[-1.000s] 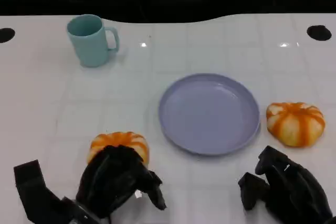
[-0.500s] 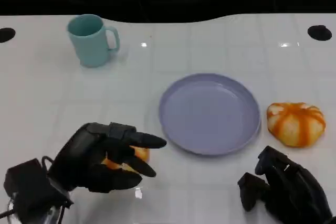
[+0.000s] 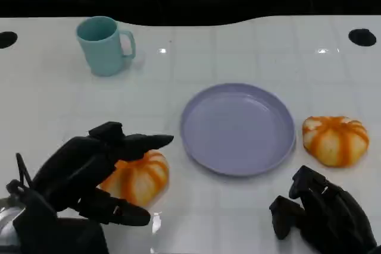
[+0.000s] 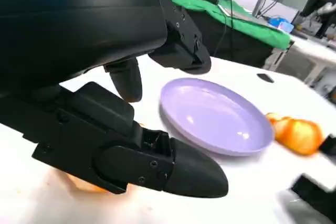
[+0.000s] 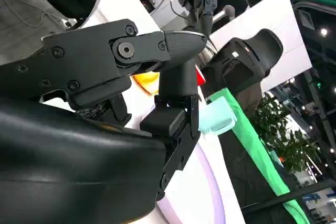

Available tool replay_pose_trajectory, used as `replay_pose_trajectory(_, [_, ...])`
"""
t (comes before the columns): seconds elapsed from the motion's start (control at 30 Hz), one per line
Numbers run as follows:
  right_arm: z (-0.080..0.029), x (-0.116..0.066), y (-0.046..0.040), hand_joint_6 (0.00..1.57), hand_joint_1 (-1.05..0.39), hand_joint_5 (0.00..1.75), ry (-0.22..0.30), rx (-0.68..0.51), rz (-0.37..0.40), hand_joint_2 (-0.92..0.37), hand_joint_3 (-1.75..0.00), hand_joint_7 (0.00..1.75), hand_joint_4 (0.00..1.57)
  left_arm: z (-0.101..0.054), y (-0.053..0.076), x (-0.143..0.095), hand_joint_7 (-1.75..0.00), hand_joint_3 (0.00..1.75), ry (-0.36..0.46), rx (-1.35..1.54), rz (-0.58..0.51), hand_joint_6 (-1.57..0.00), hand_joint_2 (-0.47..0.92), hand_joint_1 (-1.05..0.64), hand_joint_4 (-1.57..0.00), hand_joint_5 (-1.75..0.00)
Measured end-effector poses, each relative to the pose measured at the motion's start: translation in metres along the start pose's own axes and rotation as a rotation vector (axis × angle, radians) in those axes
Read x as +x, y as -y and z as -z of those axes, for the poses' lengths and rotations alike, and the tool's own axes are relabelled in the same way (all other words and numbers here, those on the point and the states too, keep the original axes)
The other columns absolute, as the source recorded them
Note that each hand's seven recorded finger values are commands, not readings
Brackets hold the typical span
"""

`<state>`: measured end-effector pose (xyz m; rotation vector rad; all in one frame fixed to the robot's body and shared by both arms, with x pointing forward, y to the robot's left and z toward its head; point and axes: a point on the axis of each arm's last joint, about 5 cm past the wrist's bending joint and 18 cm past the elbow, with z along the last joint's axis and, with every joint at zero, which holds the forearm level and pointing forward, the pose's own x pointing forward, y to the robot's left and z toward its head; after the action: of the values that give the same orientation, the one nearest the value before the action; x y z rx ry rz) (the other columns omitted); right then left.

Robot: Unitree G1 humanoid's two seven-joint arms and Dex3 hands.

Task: Grasp the bread from the table and place it into the plate.

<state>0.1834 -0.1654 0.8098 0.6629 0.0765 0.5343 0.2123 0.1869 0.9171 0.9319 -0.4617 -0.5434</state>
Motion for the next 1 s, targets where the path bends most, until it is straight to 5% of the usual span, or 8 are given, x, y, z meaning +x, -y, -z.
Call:
replay_pose_trajectory(0.53, [-0.001, -0.001, -0.0027, 0.69, -0.58, 1.72, 0.005, -0.004, 0.02, -0.92, -0.23, 1.47, 0.79, -0.007, 0.011, 0.013, -0.06, 0.26, -0.106, 0.368, 0.131, -0.25, 0.92, -1.05, 0.0, -1.58])
replay_pose_trajectory(0.6, [-0.002, -0.001, -0.0033, 0.68, -0.58, 1.72, 0.008, -0.008, 0.018, -0.92, -0.23, 1.47, 0.78, -0.008, 0.012, 0.017, -0.75, 0.24, -0.117, 0.406, 0.148, -0.06, 0.92, -1.05, 0.0, -1.6])
replay_pose_trajectory(0.67, [-0.002, -0.001, -0.0035, 0.68, -0.58, 1.73, 0.009, -0.008, 0.016, -0.92, -0.23, 1.47, 0.78, -0.008, 0.014, 0.02, -0.98, 0.23, -0.122, 0.431, 0.157, -0.01, 0.92, -1.05, 0.0, -1.61])
replay_pose_trajectory(1.0, [-0.002, -0.002, -0.0035, 0.66, -0.56, 1.73, 0.002, 0.001, 0.015, -0.92, -0.24, 1.47, 0.77, 0.005, 0.033, 0.034, -1.13, 0.21, -0.199, 0.523, 0.25, 0.0, 0.83, -1.05, 0.0, -1.61])
